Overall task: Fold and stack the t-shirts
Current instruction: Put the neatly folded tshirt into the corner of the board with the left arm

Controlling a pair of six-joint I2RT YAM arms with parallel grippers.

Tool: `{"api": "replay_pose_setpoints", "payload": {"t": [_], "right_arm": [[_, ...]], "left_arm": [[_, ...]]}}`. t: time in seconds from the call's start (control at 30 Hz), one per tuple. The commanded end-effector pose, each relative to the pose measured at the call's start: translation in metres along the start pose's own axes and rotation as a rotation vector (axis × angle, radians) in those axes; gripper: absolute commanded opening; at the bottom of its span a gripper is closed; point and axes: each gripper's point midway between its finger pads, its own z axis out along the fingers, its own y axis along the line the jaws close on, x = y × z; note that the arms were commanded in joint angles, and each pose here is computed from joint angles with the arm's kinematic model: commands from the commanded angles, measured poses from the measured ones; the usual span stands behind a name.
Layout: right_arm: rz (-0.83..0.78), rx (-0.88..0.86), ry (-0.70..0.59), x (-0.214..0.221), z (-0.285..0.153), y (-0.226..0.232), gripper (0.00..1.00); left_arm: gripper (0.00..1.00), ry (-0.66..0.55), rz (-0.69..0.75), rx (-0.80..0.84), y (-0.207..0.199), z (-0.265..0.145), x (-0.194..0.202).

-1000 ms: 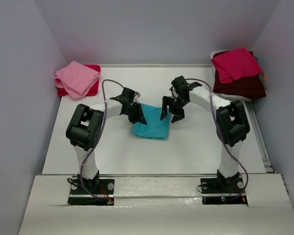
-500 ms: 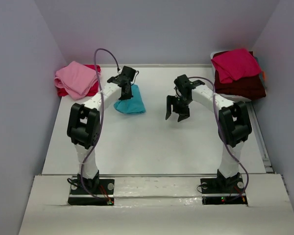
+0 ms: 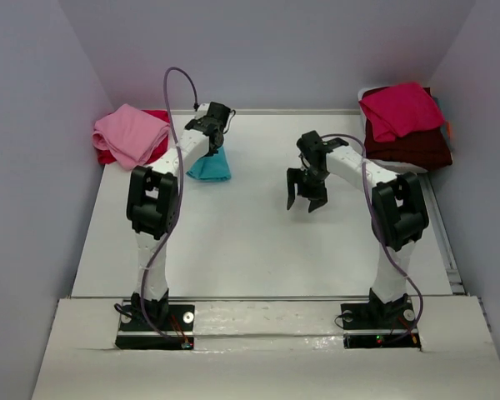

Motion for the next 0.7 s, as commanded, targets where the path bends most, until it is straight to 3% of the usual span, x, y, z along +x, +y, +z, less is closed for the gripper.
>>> {"api": "replay_pose_setpoints", "payload": {"t": [0.0, 0.67], "right_arm": [[0.001, 0.033, -0.005, 0.012, -0.014, -0.010, 0.75], [0.023, 0.150, 0.063, 0.027, -0.019, -0.031, 0.76]], "left_arm": [[0.06, -0.153, -0.127, -0.079, 0.041, -0.013, -0.063], [0.05, -0.420, -0.330, -0.086, 0.131, -0.009, -0.182]]}}
